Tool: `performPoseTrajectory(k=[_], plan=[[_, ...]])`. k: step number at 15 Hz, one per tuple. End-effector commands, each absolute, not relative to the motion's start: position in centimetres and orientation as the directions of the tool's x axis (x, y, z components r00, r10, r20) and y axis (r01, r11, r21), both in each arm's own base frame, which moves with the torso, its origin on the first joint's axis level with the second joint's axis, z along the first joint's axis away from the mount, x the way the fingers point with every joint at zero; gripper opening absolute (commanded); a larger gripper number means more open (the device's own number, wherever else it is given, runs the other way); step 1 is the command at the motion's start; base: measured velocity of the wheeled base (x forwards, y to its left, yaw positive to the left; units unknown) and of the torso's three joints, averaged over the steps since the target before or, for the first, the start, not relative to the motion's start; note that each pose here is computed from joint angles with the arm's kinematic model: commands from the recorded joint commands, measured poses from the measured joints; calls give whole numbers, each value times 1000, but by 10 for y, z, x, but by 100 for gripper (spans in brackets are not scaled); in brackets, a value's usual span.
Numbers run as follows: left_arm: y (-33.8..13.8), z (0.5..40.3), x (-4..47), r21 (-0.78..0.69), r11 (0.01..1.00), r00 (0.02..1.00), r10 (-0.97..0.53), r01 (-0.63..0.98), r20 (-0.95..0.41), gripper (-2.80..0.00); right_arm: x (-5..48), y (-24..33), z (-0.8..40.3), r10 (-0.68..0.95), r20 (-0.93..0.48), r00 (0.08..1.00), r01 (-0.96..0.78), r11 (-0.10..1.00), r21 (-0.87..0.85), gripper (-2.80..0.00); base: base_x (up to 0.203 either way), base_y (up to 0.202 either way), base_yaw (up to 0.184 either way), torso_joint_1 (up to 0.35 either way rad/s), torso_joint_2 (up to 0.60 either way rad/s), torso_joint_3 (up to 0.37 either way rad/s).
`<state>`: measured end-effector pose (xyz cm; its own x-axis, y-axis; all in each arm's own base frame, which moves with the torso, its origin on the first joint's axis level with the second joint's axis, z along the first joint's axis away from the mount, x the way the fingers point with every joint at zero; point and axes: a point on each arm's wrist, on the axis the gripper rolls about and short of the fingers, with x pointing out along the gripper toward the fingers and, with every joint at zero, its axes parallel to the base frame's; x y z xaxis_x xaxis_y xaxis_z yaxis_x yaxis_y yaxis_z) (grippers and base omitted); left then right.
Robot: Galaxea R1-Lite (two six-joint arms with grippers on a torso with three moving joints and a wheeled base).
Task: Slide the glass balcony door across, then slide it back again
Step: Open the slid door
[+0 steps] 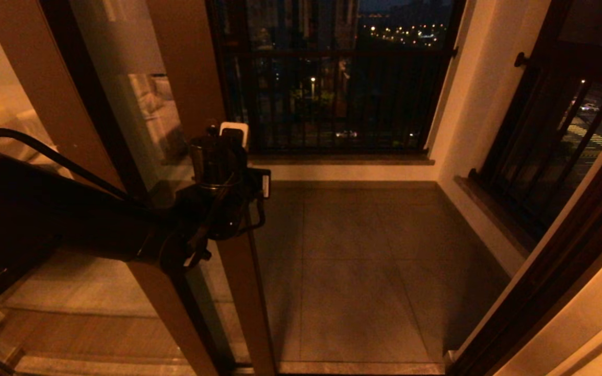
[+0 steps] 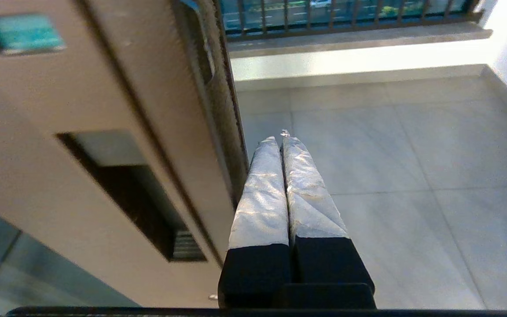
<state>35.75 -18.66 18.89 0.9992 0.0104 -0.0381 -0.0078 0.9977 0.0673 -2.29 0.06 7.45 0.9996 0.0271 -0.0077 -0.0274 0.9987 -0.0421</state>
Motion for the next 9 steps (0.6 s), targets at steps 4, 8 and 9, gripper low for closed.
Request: performPoseTrajectory(k=[4,8,9], plan=[[-179,189,360,66,998,999,25,-22,-36,-280,-23,1,74,28,-11,1000,-28,999,-43,-280,0,0,0,0,0,0],[-170,185,361,72,997,998,45,-41,-50,-280,-23,1,74,29,-10,1000,-30,999,-43,-280,0,0,0,0,0,0],[-165,187,361,68,996,997,54,-51,-46,-280,-23,1,74,29,-11,1000,-30,999,-43,-280,0,0,0,0,0,0]])
